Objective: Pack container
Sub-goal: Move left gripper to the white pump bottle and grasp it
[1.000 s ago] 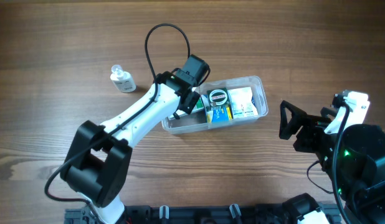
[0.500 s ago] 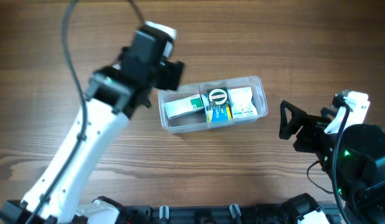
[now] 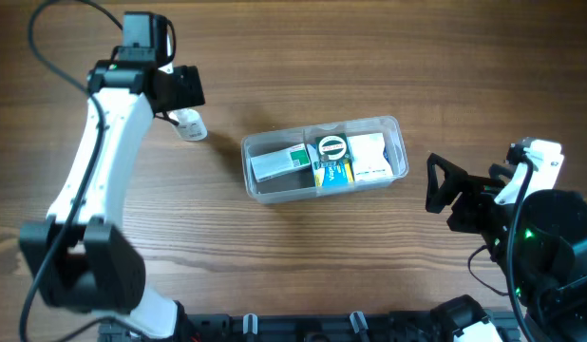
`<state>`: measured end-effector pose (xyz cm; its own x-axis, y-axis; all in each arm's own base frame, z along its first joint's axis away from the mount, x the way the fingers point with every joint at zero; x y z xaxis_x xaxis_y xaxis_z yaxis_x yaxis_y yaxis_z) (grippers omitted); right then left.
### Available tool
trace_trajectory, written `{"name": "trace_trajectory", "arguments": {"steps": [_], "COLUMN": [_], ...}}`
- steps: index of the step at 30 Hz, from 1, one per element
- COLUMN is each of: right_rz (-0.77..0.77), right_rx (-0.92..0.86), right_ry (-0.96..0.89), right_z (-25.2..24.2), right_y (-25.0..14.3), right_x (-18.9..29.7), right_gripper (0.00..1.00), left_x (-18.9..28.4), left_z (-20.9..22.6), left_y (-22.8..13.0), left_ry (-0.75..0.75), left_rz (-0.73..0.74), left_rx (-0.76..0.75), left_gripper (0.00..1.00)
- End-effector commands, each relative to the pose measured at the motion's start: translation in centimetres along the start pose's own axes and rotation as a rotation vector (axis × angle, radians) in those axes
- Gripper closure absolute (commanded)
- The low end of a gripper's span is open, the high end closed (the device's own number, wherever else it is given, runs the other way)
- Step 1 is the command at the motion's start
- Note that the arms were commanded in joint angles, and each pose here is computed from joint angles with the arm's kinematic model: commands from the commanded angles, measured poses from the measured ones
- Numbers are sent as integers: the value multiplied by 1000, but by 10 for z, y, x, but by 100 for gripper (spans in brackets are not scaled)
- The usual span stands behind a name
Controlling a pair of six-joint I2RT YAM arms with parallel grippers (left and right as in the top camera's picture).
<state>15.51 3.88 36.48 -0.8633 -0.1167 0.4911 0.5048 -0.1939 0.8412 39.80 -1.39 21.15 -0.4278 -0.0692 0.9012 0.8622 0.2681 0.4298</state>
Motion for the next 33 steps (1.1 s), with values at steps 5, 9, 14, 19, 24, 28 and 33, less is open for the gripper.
{"name": "trace_trajectory", "arguments": {"steps": [5,9,14,19,24,28,33], "right_rz": [-12,-12,-12,-12,-12,-12,-12], "right_rx": [-3,-2,-3,-3,-3,-3,-3], "right_ry": [-18,-18,-18,-18,-18,-18,-18], "right_z": [-2,-2,-2,-2,-2,-2,-2], "right_y": [2,2,2,2,2,2,2], "right_x": [0,0,1,0,0,0,0], "right_gripper": [0,0,0,0,0,0,0], "left_x": [-33,-33,-33,-37,-40,-31,29], "left_z": [-1,0,1,0,0,1,0], "left_y": [-11,-12,-15,-15,-16,-16,-12], "left_ry": [19,22,29,29,32,31,5], "left_rz": [96,104,121,125,131,130,72], "left_rx": [-14,-15,-17,-17,-18,-41,-46], "left_gripper": [22,51,52,55,71,88,93]}}
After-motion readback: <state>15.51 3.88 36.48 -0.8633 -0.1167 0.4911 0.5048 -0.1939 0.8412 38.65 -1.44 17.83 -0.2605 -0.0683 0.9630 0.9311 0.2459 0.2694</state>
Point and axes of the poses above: each gripper's point midway between its finger pads, its own x axis back along the fingers, its own z axis along the line the jaws close on, y = z × x, the point moved 7 cm from there along x, back along the fingers, and after that the axes turned 5 degrees about x, right-handed, at the moved point
